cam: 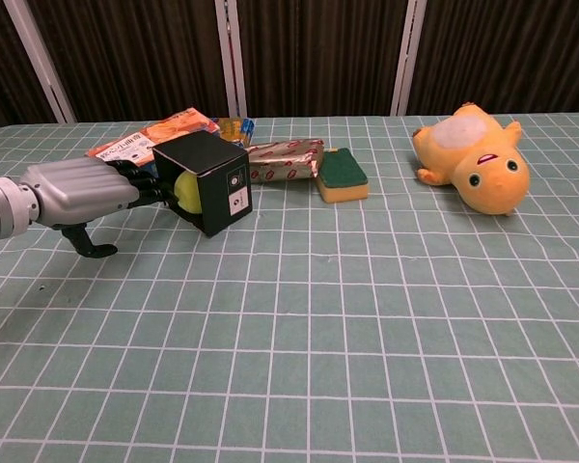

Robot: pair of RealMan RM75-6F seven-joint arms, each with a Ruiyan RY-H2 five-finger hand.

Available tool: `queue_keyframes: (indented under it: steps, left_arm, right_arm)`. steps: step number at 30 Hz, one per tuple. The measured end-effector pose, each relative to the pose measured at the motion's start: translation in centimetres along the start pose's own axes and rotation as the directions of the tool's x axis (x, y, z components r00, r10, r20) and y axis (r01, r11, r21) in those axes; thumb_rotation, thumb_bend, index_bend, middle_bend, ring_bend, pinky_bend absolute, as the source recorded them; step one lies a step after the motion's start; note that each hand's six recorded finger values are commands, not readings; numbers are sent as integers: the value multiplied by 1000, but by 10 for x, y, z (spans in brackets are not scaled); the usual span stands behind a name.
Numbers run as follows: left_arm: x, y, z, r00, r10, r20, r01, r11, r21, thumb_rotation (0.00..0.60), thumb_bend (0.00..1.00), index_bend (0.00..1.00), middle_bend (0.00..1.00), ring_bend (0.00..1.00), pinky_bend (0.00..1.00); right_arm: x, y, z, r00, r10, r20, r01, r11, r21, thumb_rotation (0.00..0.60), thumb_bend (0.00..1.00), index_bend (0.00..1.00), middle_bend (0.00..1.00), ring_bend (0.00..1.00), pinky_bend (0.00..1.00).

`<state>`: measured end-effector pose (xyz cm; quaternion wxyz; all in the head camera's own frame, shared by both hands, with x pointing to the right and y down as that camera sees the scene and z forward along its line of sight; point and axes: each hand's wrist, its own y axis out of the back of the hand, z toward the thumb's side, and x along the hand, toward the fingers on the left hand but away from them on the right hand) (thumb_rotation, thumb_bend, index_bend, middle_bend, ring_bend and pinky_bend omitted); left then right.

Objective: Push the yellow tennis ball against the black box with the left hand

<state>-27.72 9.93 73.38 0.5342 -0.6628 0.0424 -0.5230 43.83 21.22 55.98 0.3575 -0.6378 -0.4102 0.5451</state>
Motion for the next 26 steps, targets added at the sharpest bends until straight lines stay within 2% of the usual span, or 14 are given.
queue_keyframes:
  steps: [7, 12, 15, 19, 22, 25, 26]
  left_arm:
    - [-23, 5, 1, 1000, 21, 19, -20, 998, -59, 600, 288, 0, 0, 0, 0]
    - [-67, 9, -5, 998, 54, 29, -50, 989, -141, 600, 230, 0, 0, 0, 0]
    - [-105, 7, -15, 997, 72, -3, -71, 976, -204, 600, 174, 0, 0, 0, 0]
    - [-154, 4, -31, 990, 94, -105, -121, 948, -294, 600, 144, 0, 0, 0, 0]
    - [-190, 5, -41, 967, 131, -219, -204, 911, -357, 600, 131, 0, 0, 0, 0]
    - [-227, 4, -48, 925, 161, -344, -301, 864, -404, 600, 119, 0, 0, 0, 0]
    - [-244, 1, -50, 906, 165, -390, -332, 848, -413, 600, 114, 0, 0, 0, 0]
  right_arm:
    - [3, 1, 5, 1000, -5, -18, 5, 1000, -4, 600, 442, 0, 0, 0, 0]
    - [4, 1, 10, 999, -2, -38, 1, 1000, -19, 600, 442, 0, 0, 0, 0]
    - [5, 2, 12, 999, -7, -49, 6, 1000, -21, 600, 442, 0, 0, 0, 0]
    - [4, 1, 16, 998, -13, -56, 12, 1000, -22, 600, 442, 0, 0, 0, 0]
    - [4, -2, 17, 998, -9, -59, 8, 1000, -20, 600, 442, 0, 0, 0, 0]
    - [4, -3, 19, 998, -7, -63, 6, 1000, -15, 600, 442, 0, 0, 0, 0]
    - [4, -3, 19, 998, -7, -65, 7, 1000, -14, 600, 442, 0, 0, 0, 0]
